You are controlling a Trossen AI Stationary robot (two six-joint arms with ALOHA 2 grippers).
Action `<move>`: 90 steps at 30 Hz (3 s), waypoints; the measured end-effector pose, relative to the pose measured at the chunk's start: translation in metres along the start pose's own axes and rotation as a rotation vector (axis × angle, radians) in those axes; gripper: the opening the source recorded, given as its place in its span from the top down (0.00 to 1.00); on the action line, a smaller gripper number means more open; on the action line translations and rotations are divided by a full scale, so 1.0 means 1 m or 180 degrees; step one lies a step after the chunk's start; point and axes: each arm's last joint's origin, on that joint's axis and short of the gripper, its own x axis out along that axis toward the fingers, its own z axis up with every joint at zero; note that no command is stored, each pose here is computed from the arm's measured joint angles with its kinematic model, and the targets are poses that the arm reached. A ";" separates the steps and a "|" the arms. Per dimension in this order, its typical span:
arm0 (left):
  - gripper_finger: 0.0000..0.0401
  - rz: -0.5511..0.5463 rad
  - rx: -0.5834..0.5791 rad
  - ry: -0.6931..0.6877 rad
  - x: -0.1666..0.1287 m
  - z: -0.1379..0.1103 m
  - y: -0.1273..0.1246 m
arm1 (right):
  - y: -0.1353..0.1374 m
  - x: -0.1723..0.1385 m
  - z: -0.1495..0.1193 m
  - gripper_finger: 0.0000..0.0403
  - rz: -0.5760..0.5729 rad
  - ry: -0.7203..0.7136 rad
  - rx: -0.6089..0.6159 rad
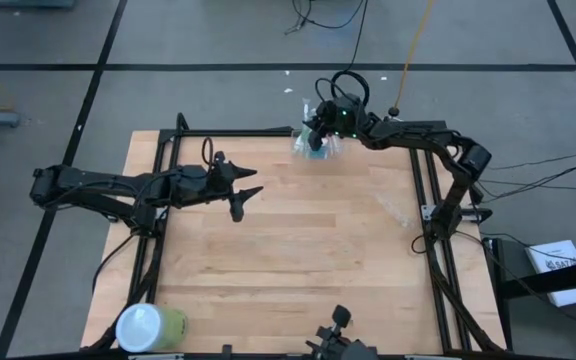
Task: Pick & Place toothbrushing station
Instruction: Put the green toothbrush into the transparent organizer, then return to Home Position
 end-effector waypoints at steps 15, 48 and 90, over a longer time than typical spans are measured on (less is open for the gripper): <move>0.42 -0.0004 -0.0052 -0.0033 0.000 0.001 0.000 | 0.006 -0.018 0.014 0.75 0.0027 0.0006 0.0054; 0.41 0.0141 -0.0044 -0.0166 -0.114 -0.034 0.044 | 0.048 -0.279 0.062 0.38 -0.0004 -0.0048 -0.0018; 0.41 0.0098 -0.0408 -0.0680 -0.098 -0.146 0.049 | 0.093 -0.254 -0.141 0.38 0.1594 -0.1577 0.0693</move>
